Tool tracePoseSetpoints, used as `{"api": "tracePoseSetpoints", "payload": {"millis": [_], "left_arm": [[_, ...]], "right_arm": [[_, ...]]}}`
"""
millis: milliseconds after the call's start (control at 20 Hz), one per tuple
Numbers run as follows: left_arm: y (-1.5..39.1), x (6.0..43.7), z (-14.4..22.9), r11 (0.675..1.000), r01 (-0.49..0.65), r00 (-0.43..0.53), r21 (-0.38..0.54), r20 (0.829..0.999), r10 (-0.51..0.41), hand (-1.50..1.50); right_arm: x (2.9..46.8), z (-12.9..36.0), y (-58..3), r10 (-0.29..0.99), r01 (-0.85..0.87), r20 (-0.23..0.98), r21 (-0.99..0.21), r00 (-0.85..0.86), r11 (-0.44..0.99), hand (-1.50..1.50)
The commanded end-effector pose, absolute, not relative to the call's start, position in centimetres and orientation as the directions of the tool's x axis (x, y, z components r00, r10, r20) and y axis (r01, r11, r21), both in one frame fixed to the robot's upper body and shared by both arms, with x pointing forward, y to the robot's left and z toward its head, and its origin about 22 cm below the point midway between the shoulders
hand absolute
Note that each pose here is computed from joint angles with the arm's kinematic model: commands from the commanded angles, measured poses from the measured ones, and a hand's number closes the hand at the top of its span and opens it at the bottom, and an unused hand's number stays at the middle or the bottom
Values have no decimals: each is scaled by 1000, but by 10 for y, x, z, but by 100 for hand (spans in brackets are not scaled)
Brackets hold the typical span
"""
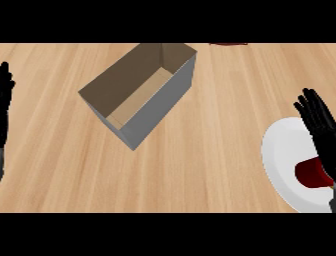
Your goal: Pick the can from the plate and place it in the cardboard box
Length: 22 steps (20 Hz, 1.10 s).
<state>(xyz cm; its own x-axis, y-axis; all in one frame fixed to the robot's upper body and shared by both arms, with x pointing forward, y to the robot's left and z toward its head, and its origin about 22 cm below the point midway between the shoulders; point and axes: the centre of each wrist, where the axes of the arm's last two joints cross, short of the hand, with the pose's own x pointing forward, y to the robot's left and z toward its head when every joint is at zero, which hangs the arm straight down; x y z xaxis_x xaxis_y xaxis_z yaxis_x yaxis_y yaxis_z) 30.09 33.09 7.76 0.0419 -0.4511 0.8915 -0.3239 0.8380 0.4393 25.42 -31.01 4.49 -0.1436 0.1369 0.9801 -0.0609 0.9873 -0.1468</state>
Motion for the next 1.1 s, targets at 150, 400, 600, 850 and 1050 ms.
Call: {"api": "tracePoseSetpoints", "payload": {"millis": [150,400,600,850,1050], "left_arm": [[358,279,44,798,-294,128,525,849,-512,0],[363,269,29,798,-257,225,545,837,-499,0],[356,265,24,812,-233,223,535,842,-491,0],[350,263,6,810,-232,216,539,840,-497,0],[335,268,16,818,-216,215,534,843,-493,0]], "right_arm": [[240,68,-370,31,-270,990,-68,-139,960,-150],[238,133,-398,629,-332,704,-710,-329,621,-150],[193,31,-452,218,-321,940,-299,-264,899,-150],[201,36,-492,181,-377,905,-333,-384,864,-150],[208,66,-513,444,-344,795,-588,-413,732,-150]]}}
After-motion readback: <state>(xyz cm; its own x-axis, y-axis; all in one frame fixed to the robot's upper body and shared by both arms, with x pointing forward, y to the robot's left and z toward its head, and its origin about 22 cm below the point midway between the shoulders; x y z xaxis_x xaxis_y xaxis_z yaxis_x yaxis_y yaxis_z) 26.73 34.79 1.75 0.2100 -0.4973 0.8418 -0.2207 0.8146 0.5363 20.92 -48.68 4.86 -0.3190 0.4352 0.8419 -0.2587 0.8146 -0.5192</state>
